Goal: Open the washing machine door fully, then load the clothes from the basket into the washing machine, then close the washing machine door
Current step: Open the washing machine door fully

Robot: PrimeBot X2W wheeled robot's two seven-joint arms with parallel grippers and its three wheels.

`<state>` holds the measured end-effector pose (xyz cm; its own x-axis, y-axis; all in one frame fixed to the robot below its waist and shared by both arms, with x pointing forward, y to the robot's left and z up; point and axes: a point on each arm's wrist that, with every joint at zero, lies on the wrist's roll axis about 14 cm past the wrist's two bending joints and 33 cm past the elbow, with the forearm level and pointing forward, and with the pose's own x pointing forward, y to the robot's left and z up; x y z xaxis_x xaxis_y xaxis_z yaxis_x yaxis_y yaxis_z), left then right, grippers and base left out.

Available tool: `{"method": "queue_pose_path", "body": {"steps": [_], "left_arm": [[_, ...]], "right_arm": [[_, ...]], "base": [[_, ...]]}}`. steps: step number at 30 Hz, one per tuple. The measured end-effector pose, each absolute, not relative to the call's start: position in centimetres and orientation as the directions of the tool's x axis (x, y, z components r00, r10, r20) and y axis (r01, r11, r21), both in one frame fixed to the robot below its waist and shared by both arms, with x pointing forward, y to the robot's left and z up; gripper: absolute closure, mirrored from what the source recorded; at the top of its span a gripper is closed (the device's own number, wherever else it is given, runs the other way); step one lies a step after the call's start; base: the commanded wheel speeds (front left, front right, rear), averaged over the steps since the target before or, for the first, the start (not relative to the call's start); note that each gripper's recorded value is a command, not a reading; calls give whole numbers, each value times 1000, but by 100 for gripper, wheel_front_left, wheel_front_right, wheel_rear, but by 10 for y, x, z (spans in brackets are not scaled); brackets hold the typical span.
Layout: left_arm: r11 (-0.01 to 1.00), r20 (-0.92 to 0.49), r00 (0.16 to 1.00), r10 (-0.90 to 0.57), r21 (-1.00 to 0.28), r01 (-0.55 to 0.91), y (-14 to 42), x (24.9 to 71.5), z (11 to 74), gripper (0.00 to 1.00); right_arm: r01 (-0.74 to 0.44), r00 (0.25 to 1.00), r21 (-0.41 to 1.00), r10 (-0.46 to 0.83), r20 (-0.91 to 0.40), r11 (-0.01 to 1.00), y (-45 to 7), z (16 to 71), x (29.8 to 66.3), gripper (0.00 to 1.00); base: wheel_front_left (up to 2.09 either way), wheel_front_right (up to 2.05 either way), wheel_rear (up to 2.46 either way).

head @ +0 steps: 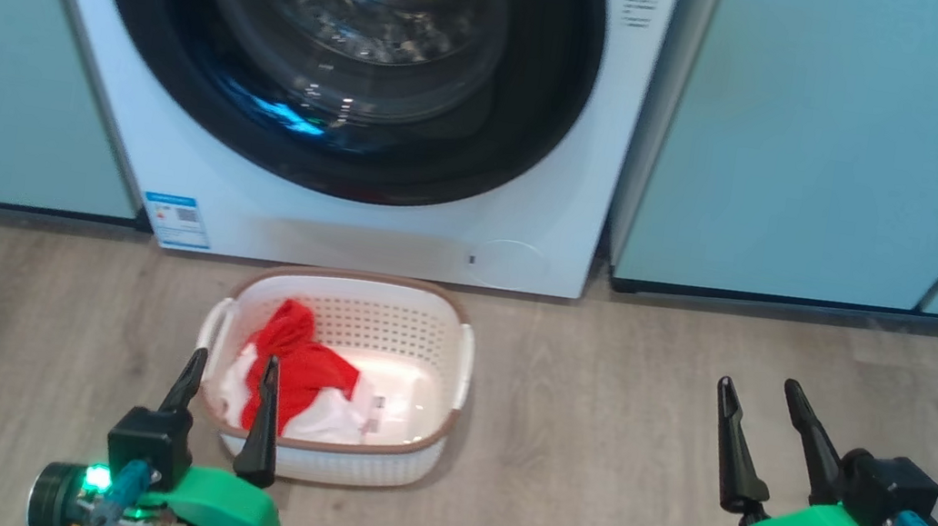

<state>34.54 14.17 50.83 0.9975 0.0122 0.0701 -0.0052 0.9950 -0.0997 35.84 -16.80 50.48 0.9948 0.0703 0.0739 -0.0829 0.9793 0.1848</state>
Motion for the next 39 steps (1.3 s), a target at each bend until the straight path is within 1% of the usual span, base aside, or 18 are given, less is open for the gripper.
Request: {"method": "queue_pose_path", "body": {"steps": [3,7,14,39], "left_arm": [[995,74,997,11,-96,-4,141,345,509,0],[999,85,996,14,-46,-10,141,345,511,0],[999,87,996,10,-49,-5,137,345,512,0],[999,107,994,7,-44,-2,137,343,518,0]], "right_arm": [[-82,995,185,69,75,979,-168,505,358,0],[-79,995,185,67,71,980,-169,504,358,0],[-71,996,181,61,65,981,-173,502,357,0],[-75,995,180,61,78,981,-172,506,354,0]], "base": [[123,123,-246],[105,105,-210],[62,62,-124],[2,2,-5]]}}
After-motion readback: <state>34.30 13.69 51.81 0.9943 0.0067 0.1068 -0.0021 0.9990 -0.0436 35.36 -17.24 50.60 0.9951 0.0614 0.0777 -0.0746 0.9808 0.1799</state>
